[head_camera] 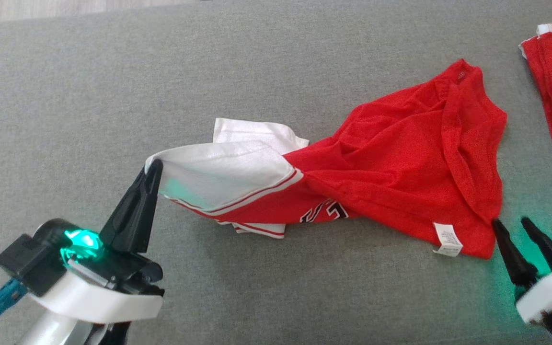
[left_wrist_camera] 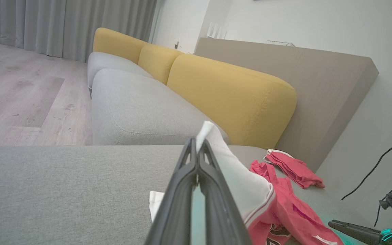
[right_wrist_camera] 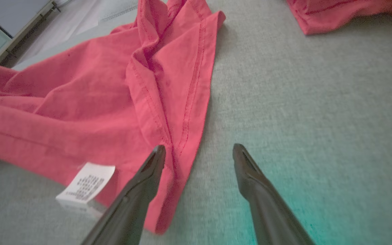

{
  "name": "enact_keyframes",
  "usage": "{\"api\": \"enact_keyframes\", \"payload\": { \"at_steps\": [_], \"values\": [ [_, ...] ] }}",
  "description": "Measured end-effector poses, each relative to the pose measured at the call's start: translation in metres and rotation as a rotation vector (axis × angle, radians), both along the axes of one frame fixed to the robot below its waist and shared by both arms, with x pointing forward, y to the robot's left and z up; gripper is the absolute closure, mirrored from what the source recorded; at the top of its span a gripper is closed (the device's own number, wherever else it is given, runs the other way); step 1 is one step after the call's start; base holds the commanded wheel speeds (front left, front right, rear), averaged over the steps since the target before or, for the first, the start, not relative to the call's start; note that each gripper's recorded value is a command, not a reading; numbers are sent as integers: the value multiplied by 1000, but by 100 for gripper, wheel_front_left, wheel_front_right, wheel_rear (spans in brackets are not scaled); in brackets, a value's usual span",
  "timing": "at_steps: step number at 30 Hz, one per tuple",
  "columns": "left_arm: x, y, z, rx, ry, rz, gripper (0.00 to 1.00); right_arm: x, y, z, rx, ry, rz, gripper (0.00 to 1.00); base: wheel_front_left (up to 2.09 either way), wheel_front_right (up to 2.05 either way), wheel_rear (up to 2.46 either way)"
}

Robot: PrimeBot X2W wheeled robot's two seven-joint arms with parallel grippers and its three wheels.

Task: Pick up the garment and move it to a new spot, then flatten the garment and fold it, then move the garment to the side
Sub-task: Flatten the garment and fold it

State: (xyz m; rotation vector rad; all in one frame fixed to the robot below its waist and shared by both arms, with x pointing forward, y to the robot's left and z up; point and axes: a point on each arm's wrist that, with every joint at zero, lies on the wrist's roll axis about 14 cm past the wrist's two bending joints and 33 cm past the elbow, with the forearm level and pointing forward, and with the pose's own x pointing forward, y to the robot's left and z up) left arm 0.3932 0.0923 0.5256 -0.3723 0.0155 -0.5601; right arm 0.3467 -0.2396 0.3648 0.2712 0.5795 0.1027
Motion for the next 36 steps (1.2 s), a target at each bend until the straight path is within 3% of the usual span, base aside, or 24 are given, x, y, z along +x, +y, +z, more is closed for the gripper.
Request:
{"api": "enact_keyframes", "payload": {
  "at_steps": [7,14,24,36],
  "values": [
    [-4,1,-1,-9,1,11,100,-33,15,17,-19,71,96,0,0,0,0],
    [-11,0,-7,-11,17,15,100,-26,32,35,-75,40,152,0,0,0,0],
    [-19,0,-10,-2,17,12,100,-25,30,15,-196,92,145,0,0,0,0],
    [-17,-2,-8,0,11,8,100,-24,30,6,-185,108,85,0,0,0,0]
  ]
}}
